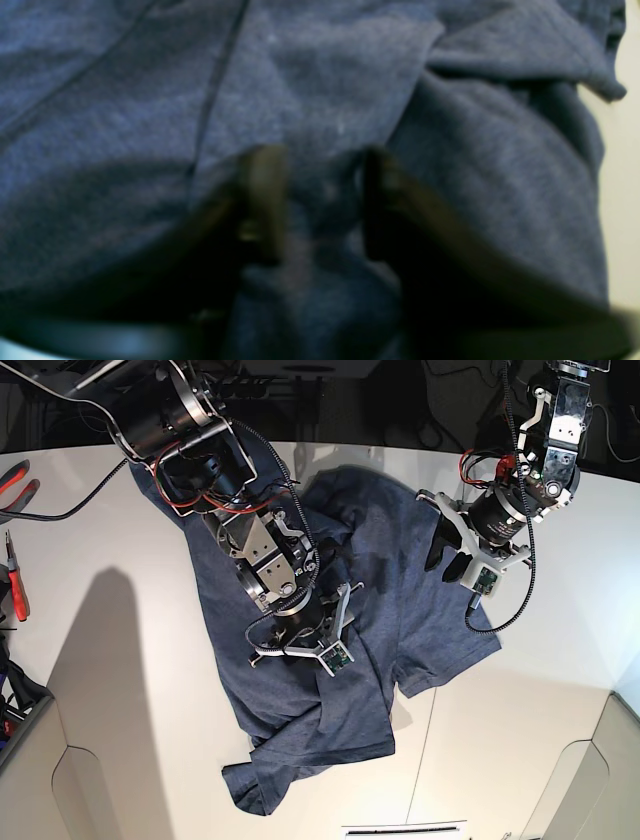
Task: Layout the t-shirt on the table in an organized manner, then fold the t-shirt properly
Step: 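Drag the grasped fabric with the right gripper away from the shirt body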
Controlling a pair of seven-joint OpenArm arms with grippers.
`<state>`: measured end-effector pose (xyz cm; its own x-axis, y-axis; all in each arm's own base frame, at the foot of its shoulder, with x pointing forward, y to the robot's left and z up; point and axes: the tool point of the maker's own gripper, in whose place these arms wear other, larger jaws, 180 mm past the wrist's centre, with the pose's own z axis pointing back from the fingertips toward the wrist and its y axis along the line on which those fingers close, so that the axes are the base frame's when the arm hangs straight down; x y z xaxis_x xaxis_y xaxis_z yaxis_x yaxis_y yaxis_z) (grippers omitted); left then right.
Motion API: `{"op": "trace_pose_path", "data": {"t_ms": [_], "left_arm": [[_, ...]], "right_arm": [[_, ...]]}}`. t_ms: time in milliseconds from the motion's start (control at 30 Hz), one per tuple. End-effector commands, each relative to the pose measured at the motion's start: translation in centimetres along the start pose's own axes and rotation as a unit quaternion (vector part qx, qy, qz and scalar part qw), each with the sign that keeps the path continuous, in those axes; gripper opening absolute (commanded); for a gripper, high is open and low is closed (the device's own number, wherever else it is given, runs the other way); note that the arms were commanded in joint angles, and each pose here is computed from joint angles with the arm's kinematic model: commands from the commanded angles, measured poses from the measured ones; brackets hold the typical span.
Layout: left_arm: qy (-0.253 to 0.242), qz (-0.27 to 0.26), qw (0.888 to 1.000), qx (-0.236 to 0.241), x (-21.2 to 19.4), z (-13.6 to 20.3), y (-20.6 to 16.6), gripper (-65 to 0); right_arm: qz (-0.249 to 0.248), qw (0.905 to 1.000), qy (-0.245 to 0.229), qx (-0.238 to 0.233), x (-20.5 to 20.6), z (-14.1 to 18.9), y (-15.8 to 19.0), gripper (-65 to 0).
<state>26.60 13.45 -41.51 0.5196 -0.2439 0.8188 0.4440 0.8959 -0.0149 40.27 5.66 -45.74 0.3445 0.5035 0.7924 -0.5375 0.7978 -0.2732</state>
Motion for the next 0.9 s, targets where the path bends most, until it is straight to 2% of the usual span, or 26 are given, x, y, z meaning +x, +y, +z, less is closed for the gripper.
{"op": "trace_pose_path", "data": {"t_ms": [0, 33, 200, 367, 567, 667, 767, 867], "left_arm": [[-0.019, -0.004, 1.0, -0.001, 1.1, 0.1, 0.3, -41.8], [-0.018, -0.004, 1.0, -0.001, 1.1, 0.1, 0.3, -41.8], [-0.019, -0.004, 1.0, -0.001, 1.1, 0.1, 0.3, -41.8], [-0.022, -0.004, 1.0, -0.001, 1.3, 0.1, 0.3, -41.8], [-0.029, 0.0, 1.0, -0.002, 1.5, 0.1, 0.2, -41.8], [-0.037, 0.02, 0.999, -0.008, 1.8, 0.2, 0.0, -41.8], [-0.04, 0.025, 0.999, -0.009, 1.9, 0.2, 0.0, -41.8], [-0.04, 0.025, 0.999, -0.01, 1.9, 0.2, 0.0, -41.8]], "right_arm": [[0.003, 0.9998, -0.02, -0.009, 1.9, -0.3, -0.8, -58.0], [0.003, 0.9997, -0.02, -0.012, 1.8, -0.3, -0.9, -65.0], [0.0, 0.9983, -0.027, -0.051, 2.3, -0.1, -2.3, -65.0], [0.002, 0.9922, -0.044, -0.117, 3.6, 0.4, -4.8, -65.0], [0.018, 0.9852, -0.071, -0.155, 5.7, 1.1, -6.4, -65.0], [0.071, 0.9644, -0.089, -0.239, 7.0, 2.6, -8.9, -65.0], [0.104, 0.9421, -0.076, -0.31, 7.3, 4.0, -11.3, -65.0], [0.128, 0.9312, -0.052, -0.337, 7.0, 4.6, -12.4, -65.0]]}}
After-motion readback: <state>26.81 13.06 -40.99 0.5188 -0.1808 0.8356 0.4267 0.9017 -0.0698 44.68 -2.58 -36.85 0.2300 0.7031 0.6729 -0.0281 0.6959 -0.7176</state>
